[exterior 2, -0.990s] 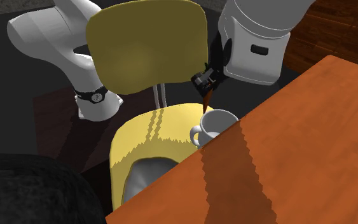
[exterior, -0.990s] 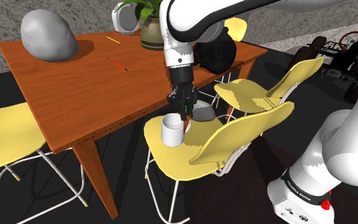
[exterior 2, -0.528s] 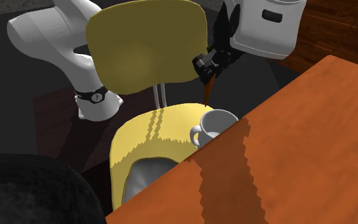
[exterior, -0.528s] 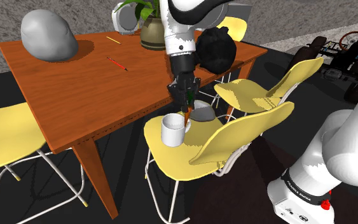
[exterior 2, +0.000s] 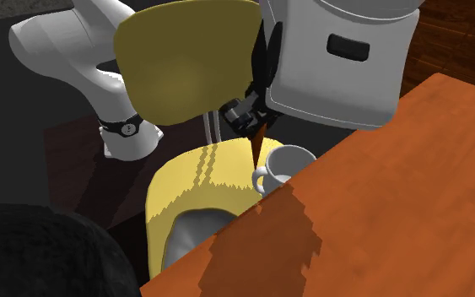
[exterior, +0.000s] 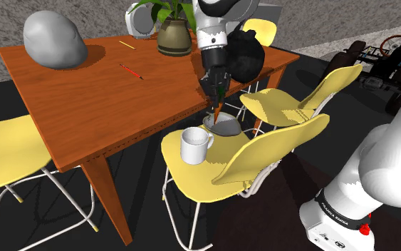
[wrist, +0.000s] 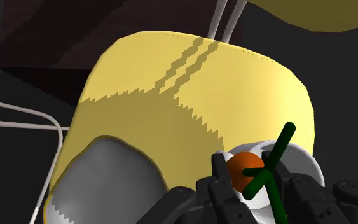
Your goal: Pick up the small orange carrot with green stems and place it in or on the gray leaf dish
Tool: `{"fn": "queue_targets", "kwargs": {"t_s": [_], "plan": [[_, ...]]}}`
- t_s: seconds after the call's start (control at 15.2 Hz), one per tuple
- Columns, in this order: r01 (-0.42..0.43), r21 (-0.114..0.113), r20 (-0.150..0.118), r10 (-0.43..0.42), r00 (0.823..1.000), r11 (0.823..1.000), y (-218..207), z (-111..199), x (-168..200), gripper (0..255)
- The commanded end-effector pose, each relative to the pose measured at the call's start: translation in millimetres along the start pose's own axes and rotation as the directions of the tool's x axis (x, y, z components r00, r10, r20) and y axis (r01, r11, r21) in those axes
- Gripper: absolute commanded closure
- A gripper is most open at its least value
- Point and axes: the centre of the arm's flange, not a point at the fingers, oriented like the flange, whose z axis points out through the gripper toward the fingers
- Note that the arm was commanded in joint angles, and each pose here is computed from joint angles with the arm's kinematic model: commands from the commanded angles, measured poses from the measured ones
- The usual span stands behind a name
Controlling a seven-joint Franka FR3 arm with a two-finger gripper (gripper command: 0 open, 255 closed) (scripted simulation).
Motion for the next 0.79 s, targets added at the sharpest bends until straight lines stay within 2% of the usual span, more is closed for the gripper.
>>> {"fn": "queue_targets", "kwargs": {"t_s": [0.0, 0.53, 0.73], "plan": [[0.001, -0.001, 0.000, -0.001, 1.000, 1.000, 27.3, -12.5, 8.9, 255], [0.001, -0.001, 0.000, -0.001, 1.000, 1.000, 121.4, -50.4, 42.3, 255], [0.001, -0.001, 0.000, -0.001, 1.000, 1.000, 123.1, -36.0, 48.7, 255]]}}
